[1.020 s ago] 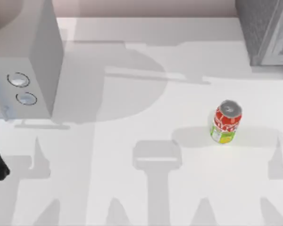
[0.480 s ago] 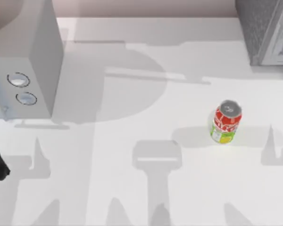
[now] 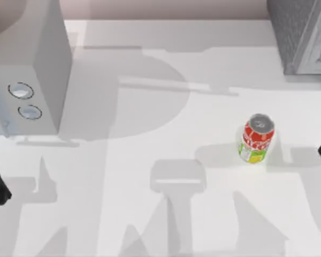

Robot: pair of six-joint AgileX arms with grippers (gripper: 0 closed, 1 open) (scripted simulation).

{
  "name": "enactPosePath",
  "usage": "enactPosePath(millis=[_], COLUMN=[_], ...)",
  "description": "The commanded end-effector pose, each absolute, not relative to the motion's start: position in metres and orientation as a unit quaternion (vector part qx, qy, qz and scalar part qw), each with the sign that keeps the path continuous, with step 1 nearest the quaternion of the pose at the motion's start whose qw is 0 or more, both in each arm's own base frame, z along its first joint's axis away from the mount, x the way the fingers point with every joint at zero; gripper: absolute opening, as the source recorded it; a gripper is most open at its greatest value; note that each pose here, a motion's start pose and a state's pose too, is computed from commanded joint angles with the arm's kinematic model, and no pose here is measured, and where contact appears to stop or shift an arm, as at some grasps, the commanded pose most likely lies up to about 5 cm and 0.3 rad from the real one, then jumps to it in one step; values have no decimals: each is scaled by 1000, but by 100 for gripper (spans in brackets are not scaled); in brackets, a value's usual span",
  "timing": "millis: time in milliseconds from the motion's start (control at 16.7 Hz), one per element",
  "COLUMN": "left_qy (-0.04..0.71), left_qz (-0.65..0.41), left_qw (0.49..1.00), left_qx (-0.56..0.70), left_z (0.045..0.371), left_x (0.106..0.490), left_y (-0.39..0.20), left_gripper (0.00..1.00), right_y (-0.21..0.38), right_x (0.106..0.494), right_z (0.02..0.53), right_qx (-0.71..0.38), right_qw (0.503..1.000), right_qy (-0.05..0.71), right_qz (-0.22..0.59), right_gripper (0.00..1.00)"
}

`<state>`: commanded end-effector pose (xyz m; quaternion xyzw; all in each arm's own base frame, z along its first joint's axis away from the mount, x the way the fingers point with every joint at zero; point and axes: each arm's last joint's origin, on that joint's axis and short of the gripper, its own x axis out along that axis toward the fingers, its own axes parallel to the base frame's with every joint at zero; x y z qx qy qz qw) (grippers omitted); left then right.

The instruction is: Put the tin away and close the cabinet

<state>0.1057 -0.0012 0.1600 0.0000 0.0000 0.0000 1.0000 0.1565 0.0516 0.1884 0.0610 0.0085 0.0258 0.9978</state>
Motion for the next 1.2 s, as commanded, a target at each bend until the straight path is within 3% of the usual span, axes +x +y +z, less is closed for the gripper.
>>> enactPosePath(millis=[600,1200], left_qy=[0,0], left_qz=[0,0], left_qw=[1000,1000], left_qx=[0,0], left_z=[160,160], left_x=[106,106], left_y=[-1,-1], left_gripper=[100,100], right_y=[117,158], right_x=[179,187], right_z=[99,53], right_qx=[24,-2], right_qw=[989,994], right_qy=[146,111], right_qz=[5,-4], right_gripper=[100,100])
